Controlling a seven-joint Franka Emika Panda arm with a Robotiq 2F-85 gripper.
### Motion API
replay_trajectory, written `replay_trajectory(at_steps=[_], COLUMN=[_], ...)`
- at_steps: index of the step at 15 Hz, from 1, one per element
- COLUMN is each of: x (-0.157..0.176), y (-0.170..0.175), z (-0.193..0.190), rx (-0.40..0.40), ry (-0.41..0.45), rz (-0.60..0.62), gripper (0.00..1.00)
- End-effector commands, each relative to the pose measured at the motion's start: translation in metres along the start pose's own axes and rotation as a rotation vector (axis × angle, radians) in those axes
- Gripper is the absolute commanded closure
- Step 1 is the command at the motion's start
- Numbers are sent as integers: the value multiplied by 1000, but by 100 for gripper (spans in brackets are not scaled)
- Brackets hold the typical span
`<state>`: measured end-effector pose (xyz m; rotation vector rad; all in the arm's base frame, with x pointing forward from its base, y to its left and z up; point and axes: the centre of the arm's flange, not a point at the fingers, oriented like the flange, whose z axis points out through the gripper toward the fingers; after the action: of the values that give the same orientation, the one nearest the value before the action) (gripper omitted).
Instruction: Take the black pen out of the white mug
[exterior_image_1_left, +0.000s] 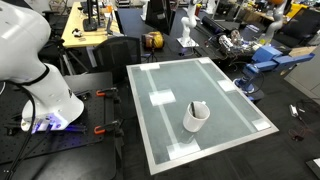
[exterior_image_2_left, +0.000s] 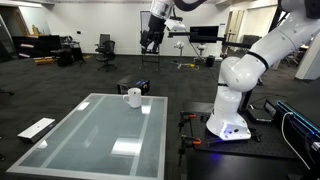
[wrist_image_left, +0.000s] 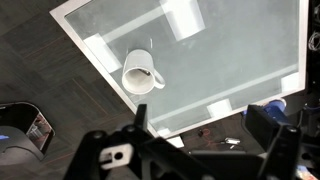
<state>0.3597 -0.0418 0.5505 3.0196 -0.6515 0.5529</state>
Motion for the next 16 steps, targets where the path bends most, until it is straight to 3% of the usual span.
replay_trajectory(at_steps=[1,8,16], x=[31,64,89], y=[9,45,85], z=[15,47,107], rx=[-6,-29,-40], ry=[21,3,-57], rz=[165,437,565], gripper=[0,0,0])
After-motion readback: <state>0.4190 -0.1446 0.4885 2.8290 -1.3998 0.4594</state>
